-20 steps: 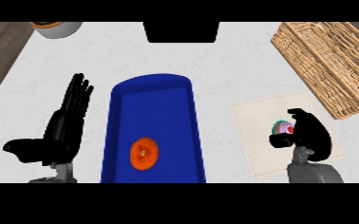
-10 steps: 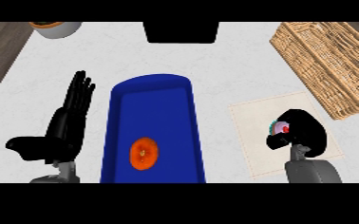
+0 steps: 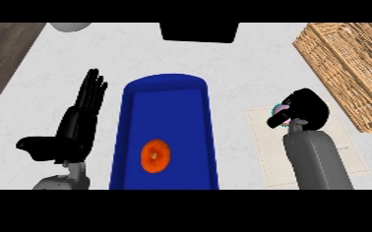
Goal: Pick the cupcake from the placemat and place it in the basket
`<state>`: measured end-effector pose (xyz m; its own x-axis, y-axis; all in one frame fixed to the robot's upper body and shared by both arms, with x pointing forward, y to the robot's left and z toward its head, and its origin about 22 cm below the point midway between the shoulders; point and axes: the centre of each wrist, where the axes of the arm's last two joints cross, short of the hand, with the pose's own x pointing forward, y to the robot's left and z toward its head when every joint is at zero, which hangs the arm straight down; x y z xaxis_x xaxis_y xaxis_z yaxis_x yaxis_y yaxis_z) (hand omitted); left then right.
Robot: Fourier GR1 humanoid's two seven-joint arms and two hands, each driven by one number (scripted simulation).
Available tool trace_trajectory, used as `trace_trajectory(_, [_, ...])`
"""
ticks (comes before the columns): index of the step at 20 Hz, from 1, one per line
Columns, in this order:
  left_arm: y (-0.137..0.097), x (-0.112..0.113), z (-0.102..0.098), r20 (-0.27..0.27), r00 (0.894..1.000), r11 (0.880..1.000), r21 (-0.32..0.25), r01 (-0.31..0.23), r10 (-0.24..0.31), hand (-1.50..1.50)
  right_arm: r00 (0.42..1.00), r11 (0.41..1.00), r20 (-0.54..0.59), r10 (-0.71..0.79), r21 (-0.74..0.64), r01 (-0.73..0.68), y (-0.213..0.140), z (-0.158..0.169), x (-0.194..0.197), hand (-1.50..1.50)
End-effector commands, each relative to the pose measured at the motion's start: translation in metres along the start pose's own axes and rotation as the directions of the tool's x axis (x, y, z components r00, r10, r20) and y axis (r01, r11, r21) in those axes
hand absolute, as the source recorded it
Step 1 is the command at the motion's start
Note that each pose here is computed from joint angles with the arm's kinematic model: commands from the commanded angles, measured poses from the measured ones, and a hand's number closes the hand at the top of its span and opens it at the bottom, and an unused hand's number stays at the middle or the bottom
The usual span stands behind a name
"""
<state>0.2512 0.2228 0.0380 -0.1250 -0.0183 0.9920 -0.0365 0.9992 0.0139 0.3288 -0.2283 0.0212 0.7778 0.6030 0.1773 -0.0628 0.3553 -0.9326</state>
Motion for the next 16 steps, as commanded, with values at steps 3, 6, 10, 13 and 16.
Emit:
trace_trajectory(3, [-0.015, 0.011, -0.007, 0.063, 0.998, 0.997, -0.078, -0.010, 0.015, 0.00, 0.978, 0.988, -0.187, -0.098, -0.133, 0.074, -0.034, -0.032, 0.039, 1.50])
trace_trajectory(6, [-0.023, 0.007, -0.005, 0.036, 0.999, 0.994, -0.104, -0.017, 0.021, 0.00, 0.972, 0.964, -0.167, -0.166, -0.237, 0.124, -0.057, -0.041, 0.054, 1.50])
trace_trajectory(10, [-0.020, 0.011, -0.008, 0.040, 0.999, 0.994, -0.109, -0.005, 0.010, 0.00, 0.942, 0.895, -0.085, -0.325, -0.350, 0.278, -0.080, -0.028, 0.089, 1.50])
trace_trajectory(13, [-0.023, 0.007, -0.006, 0.032, 0.999, 0.995, -0.101, -0.006, 0.010, 0.00, 0.904, 0.802, 0.025, -0.427, -0.451, 0.391, -0.102, -0.020, 0.107, 1.50])
trace_trajectory(16, [-0.022, 0.008, -0.010, 0.022, 1.000, 0.996, -0.089, -0.006, 0.008, 0.00, 0.892, 0.736, 0.105, -0.439, -0.527, 0.425, -0.127, -0.011, 0.128, 1.50])
